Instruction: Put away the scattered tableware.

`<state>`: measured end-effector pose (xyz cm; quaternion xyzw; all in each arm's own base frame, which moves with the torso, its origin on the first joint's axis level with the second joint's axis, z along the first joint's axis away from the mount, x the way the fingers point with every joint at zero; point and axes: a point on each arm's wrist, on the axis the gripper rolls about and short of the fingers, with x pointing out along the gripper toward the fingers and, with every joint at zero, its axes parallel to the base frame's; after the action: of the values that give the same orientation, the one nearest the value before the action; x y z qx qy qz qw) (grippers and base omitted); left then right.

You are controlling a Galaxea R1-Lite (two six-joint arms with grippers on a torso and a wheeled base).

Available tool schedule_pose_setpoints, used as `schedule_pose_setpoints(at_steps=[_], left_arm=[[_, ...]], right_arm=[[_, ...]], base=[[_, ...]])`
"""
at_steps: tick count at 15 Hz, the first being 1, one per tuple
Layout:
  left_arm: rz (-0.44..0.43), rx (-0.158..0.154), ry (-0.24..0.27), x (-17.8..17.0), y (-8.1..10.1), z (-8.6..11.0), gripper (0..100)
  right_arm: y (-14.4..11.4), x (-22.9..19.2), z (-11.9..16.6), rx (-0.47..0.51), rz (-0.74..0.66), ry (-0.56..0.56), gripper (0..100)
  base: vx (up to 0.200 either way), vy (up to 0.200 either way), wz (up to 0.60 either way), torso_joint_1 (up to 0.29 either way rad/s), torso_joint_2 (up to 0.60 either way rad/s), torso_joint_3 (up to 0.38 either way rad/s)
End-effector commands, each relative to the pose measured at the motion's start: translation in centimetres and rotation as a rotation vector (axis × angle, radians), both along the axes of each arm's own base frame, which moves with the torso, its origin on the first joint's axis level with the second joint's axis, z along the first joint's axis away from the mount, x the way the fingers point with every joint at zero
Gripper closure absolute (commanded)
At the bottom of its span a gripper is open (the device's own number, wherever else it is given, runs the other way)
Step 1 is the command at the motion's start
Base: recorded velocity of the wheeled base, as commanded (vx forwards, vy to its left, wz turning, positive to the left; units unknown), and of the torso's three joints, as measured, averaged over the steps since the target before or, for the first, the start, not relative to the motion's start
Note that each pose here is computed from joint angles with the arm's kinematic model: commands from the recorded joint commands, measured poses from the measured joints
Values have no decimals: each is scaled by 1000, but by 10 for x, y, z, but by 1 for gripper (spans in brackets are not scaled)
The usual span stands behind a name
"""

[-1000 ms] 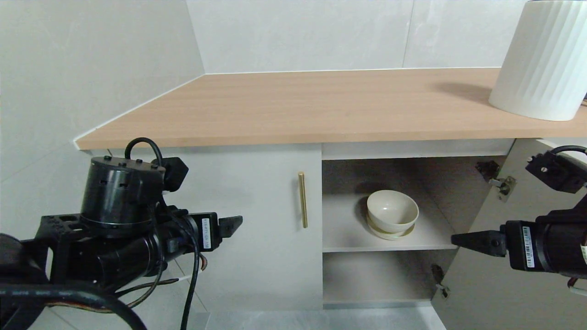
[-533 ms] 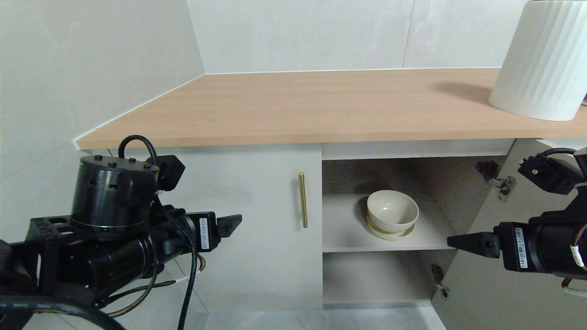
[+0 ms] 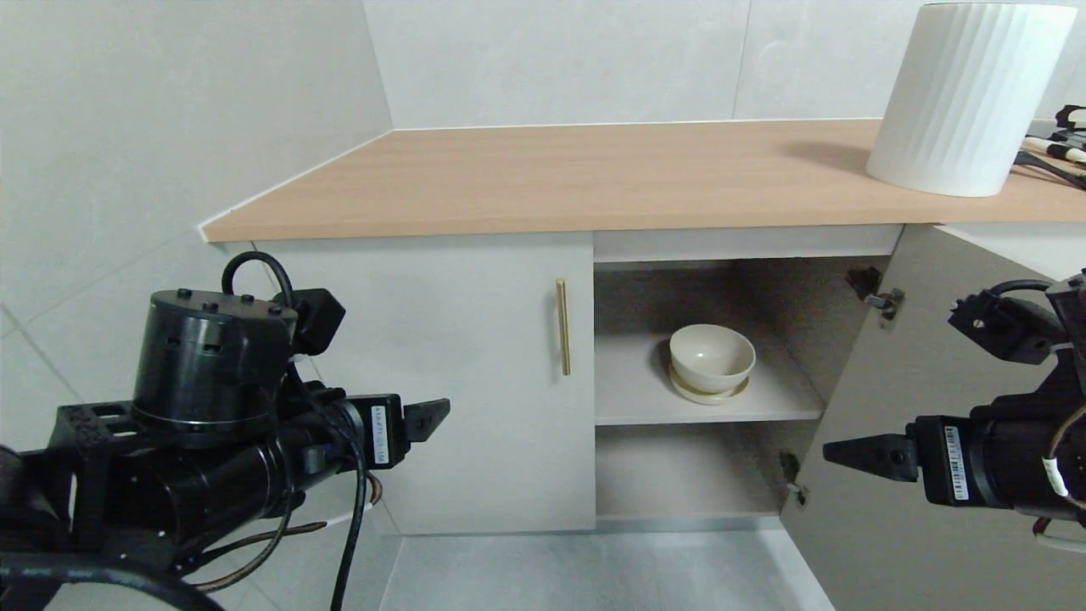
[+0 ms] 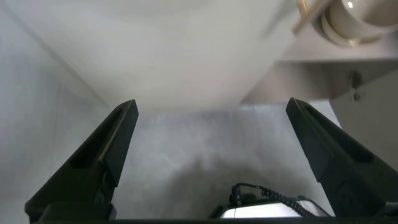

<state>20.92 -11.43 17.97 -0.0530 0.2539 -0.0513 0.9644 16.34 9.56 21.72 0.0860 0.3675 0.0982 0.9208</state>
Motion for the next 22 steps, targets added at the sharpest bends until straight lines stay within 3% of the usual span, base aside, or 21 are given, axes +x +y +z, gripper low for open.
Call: schedule_pose_setpoints(at_steps=[1, 15, 22], left_arm=[[0, 1, 1, 0, 0, 0, 0], [0, 0, -1, 0, 0, 0, 0], [3, -1, -5, 0, 0, 1, 0]], right_arm=[[1, 1, -1, -2, 1, 5, 0], [0, 0, 0, -3, -2, -1, 0], [-4, -6, 6, -2, -6, -38, 0]], base=[[-200, 0, 0, 2, -2, 2], [-200, 0, 0, 1, 2, 1], [0, 0, 0, 0, 0, 0]])
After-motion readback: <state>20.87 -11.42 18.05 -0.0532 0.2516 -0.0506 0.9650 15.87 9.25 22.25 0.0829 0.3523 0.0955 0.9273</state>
